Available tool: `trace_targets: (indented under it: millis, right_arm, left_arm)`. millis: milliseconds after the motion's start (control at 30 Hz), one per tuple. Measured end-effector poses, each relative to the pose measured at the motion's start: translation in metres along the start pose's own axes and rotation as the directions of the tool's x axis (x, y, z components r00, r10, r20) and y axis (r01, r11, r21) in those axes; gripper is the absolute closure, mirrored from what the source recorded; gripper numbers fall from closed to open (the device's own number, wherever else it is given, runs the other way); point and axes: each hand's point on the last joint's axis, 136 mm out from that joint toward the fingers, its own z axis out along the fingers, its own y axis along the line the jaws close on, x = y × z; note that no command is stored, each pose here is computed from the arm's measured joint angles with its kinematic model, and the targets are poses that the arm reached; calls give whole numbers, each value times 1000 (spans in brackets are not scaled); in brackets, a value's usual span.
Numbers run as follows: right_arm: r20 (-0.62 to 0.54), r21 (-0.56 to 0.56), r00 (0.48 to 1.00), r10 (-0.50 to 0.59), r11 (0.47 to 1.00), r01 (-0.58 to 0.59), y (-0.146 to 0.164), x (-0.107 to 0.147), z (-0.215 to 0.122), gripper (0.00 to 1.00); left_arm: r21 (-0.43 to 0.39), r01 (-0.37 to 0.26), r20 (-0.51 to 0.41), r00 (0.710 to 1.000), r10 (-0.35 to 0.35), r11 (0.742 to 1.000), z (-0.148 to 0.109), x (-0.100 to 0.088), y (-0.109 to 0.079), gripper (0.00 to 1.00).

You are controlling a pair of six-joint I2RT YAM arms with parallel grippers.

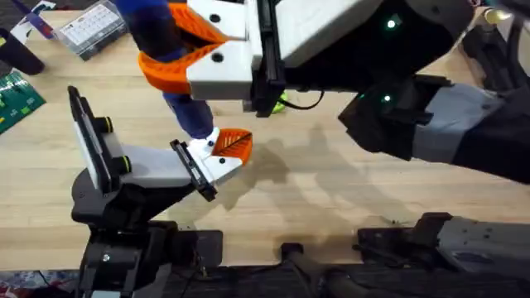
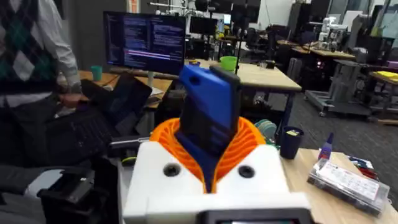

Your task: Pick up the gripper from the table and insert it into the empty holder that is missing its gripper. Then pick up a screw, insert it into the mounting hole, and use the screwdriver to tighten it. Finally, clean up the table by picking up the vegetable and placing it into the bucket.

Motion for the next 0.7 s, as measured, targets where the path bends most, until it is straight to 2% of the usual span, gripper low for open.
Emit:
trace_targets:
  millis: [700]
  right_arm:
    - [-47, 18, 998, 49, 999, -48, -6, 11, -2, 965]
  left_arm:
    - [0, 0, 0, 1000, 0, 1000, 0, 0, 0, 982]
